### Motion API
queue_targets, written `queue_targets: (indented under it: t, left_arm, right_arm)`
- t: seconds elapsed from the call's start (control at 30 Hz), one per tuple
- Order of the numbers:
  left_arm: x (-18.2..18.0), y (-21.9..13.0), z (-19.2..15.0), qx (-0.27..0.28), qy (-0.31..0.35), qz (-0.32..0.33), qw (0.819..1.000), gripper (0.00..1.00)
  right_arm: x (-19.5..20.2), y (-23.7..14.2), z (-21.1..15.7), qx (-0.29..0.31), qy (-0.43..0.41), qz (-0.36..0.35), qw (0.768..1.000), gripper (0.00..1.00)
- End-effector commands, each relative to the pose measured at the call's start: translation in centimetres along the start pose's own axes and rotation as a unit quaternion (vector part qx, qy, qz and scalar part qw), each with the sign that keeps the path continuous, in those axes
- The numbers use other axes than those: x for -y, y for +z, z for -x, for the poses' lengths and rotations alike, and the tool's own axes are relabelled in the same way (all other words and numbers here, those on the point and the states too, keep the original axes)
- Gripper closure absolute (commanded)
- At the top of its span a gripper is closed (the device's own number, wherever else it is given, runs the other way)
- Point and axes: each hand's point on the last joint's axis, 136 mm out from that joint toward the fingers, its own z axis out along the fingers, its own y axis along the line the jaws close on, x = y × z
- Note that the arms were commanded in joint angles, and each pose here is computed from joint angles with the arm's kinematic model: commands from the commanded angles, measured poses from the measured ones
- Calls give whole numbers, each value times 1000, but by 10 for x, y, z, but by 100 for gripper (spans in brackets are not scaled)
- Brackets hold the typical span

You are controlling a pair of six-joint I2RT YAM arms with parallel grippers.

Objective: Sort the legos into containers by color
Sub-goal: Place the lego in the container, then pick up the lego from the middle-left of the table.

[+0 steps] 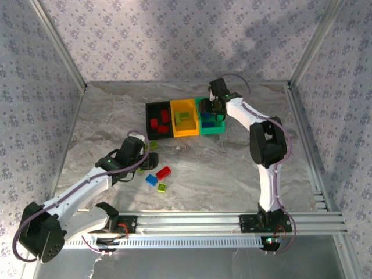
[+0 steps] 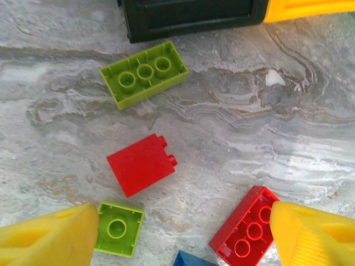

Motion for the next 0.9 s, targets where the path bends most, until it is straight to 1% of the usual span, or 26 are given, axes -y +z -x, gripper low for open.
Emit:
queue_targets:
  t: [0.0, 0.17, 0.33, 0.47, 0.63, 0.67, 0.77, 0.87]
  left_arm:
    - [16, 7, -4, -21, 14, -37, 999, 19]
    - [29, 15, -8, -48, 40, -59, 996, 19]
    - [42, 19, -14, -71, 89, -64, 991, 19]
    - [45, 22, -19, -93, 128, -50, 986, 20]
    - [57, 29, -30, -118, 158, -64, 978, 20]
    - [59, 31, -33, -124, 163, -65, 977, 21]
    - [63, 41, -42, -147, 179, -58, 971, 21]
    - [65, 48, -46, -167, 204, -35, 964, 22]
  right_arm:
    - [-4, -15, 2, 8, -22, -1, 1000, 34]
    - [-14, -39, 0, 25, -42, 10, 999, 34]
    - [-25, -68, -16, 37, -74, 24, 996, 33]
    - [-23, -90, -39, 36, -102, 19, 994, 33]
    - [-10, -114, -63, 42, -109, 12, 993, 33]
    - [-4, -115, -75, 35, -105, 9, 994, 33]
    - [-2, -121, -91, 43, -101, 17, 994, 32]
    - [3, -119, -106, 40, -102, 11, 994, 33]
